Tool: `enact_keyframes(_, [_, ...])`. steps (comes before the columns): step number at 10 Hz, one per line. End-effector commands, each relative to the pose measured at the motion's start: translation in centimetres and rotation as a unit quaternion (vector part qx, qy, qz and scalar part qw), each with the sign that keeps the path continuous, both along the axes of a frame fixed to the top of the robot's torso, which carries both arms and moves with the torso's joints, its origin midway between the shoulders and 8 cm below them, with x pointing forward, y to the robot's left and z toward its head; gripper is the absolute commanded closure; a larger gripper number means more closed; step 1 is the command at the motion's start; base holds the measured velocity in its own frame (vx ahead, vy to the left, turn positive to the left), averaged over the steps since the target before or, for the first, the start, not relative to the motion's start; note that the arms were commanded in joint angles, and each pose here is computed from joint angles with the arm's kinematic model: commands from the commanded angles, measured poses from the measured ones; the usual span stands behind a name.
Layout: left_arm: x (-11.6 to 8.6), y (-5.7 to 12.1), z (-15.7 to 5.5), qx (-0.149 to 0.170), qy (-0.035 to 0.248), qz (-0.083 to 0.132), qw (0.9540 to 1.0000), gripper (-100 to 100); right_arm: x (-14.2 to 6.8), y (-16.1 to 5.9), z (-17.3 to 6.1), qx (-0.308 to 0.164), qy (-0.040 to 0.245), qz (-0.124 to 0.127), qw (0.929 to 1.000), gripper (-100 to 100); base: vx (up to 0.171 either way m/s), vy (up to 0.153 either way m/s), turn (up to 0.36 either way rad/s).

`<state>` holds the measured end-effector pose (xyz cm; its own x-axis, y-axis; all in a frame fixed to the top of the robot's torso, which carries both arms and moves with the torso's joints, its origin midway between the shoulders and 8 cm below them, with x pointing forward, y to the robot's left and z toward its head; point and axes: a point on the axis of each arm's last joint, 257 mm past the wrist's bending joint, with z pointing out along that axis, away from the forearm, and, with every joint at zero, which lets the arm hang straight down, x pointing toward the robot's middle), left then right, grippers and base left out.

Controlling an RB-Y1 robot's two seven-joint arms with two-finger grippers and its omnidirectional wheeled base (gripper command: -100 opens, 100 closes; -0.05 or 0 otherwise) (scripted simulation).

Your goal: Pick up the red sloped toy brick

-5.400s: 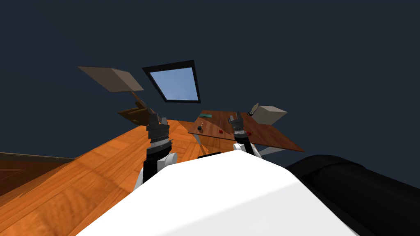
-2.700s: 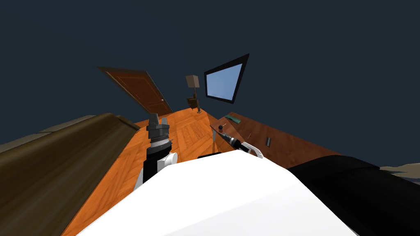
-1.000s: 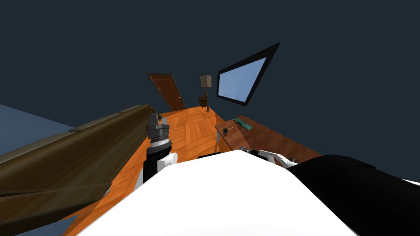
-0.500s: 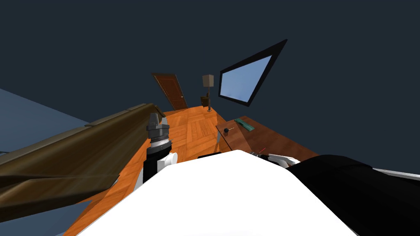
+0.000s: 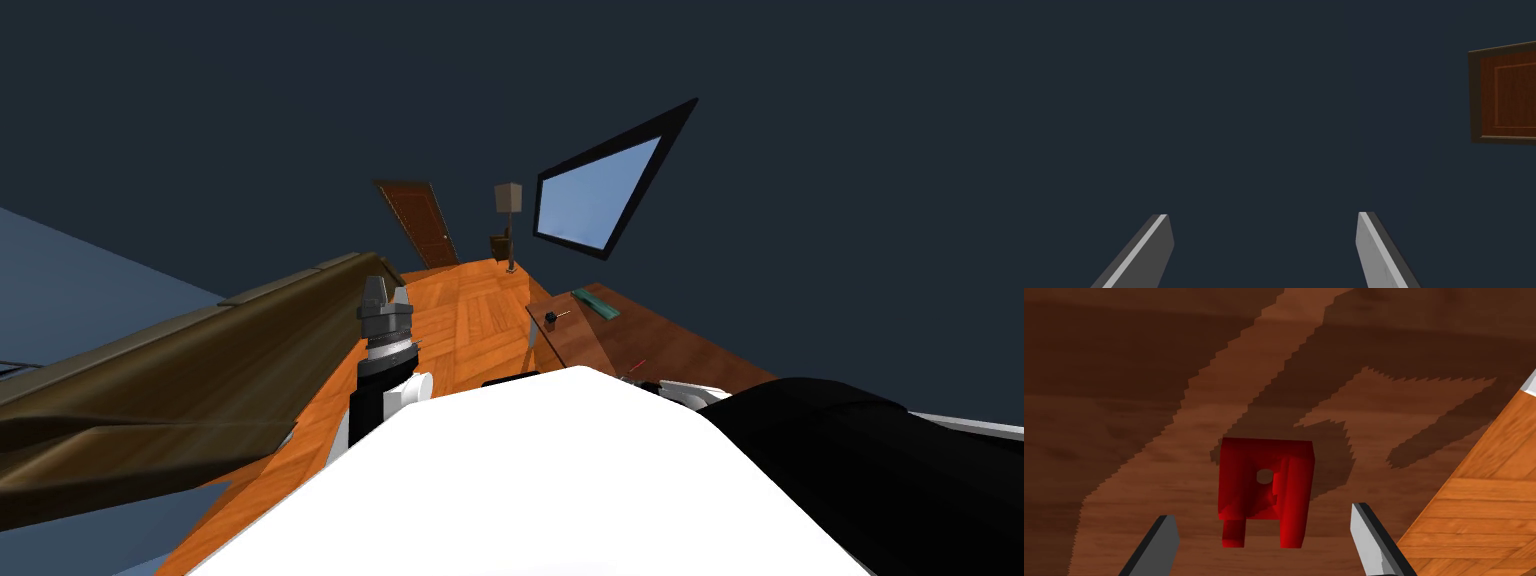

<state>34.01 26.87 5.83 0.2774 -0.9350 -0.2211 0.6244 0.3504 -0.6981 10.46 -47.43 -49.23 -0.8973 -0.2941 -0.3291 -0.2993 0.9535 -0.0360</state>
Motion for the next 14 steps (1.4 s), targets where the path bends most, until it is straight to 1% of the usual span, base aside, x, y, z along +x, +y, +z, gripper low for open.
enact_keyframes(1, [0.0, 0.0, 0.0, 0.000, 0.000, 0.000, 1.0000, 0, -0.2, 0.2, -0.8, 0.000, 0.000, -0.005, 1.0000, -100, 0.006, -0.014, 0.081])
enact_keyframes(3, [0.0, 0.0, 0.0, 0.000, 0.000, 0.000, 1.0000, 0, -0.4, 0.5, -1.7, 0.000, 0.000, -0.010, 0.9999, -100, 0.006, -0.017, 0.061])
enact_keyframes(4, [0.0, 0.0, 0.0, 0.000, 0.000, 0.000, 1.0000, 0, -0.3, 0.5, -1.4, 0.000, 0.000, -0.008, 1.0000, -100, 0.002, -0.007, 0.011])
enact_keyframes(5, [0.0, 0.0, 0.0, 0.000, 0.000, 0.000, 1.0000, 0, -0.3, 0.5, -1.4, 0.000, 0.000, -0.009, 1.0000, 100, 0.000, 0.000, 0.000])
enact_keyframes(9, [0.0, 0.0, 0.0, 0.000, 0.000, 0.000, 1.0000, 0, -0.3, 0.5, -1.4, 0.001, -0.001, -0.010, 1.0000, 100, 0.000, 0.000, 0.000])
enact_keyframes(10, [0.0, 0.0, 0.0, 0.000, 0.000, 0.000, 1.0000, 0, -0.3, 0.5, -1.4, 0.000, -0.001, -0.009, 1.0000, 0, 0.000, 0.000, 0.000])
enact_keyframes(11, [0.0, 0.0, 0.0, 0.000, 0.000, 0.000, 1.0000, 0, -0.1, 0.2, -0.6, 0.000, 0.000, -0.003, 1.0000, 100, -0.003, 0.011, -0.111])
enact_keyframes(13, [0.0, 0.0, 0.0, 0.000, 0.000, 0.000, 1.0000, 0, 0.1, 0.0, 0.4, 0.000, 0.000, 0.002, 1.0000, 100, -0.009, 0.021, -0.079])
enact_keyframes(14, [0.0, 0.0, 0.0, 0.000, 0.000, 0.000, 1.0000, 0, 0.0, 0.1, 0.1, 0.000, 0.000, 0.001, 1.0000, 100, -0.005, 0.009, -0.011])
